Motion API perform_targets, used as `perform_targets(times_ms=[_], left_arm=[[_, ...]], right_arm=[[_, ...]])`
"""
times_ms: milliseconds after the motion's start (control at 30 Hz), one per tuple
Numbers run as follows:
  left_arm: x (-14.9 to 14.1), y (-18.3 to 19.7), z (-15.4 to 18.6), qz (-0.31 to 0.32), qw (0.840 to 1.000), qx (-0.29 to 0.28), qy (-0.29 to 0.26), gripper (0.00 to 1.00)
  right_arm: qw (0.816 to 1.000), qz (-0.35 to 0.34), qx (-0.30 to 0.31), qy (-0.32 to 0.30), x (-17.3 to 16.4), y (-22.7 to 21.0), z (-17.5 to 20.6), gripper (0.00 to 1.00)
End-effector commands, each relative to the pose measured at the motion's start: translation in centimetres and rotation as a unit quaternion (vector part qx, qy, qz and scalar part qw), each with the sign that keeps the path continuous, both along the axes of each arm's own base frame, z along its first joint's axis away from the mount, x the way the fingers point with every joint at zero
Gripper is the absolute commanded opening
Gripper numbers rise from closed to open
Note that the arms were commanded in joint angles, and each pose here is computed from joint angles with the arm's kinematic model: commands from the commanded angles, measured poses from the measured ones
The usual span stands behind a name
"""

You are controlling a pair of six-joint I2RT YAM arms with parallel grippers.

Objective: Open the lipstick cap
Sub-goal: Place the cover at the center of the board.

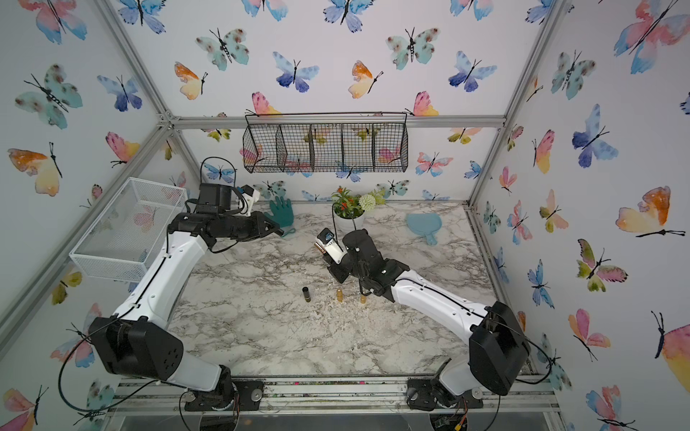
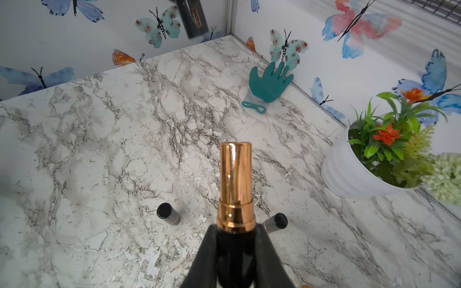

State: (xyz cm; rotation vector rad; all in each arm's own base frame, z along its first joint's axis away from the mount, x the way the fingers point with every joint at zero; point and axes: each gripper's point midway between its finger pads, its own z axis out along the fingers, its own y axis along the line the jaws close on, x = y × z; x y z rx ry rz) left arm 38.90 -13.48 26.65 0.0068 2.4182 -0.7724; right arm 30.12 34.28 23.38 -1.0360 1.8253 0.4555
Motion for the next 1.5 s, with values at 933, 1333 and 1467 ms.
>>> perform_targets(times_ms=[933,1333,1467], left_arm=[[4.5,0.0,-19.9,0.086,0.969,0.225,0.047,0.00],[3.5,-0.2,-22.5,0.076,0.961,0.257,0.063,0.18],[3.3,-0.3,-23.1,0.074,0.960,0.260,0.068,0.25]], right_arm=[[0.999,-0.029,0.034,-0.017,0.0,-1.1,3.3,0.02],[0.999,-0.036,0.028,-0.014,0.1,-1.3,2.8,0.02],[0.999,-0.036,0.027,-0.013,0.1,-1.3,2.7,0.02]])
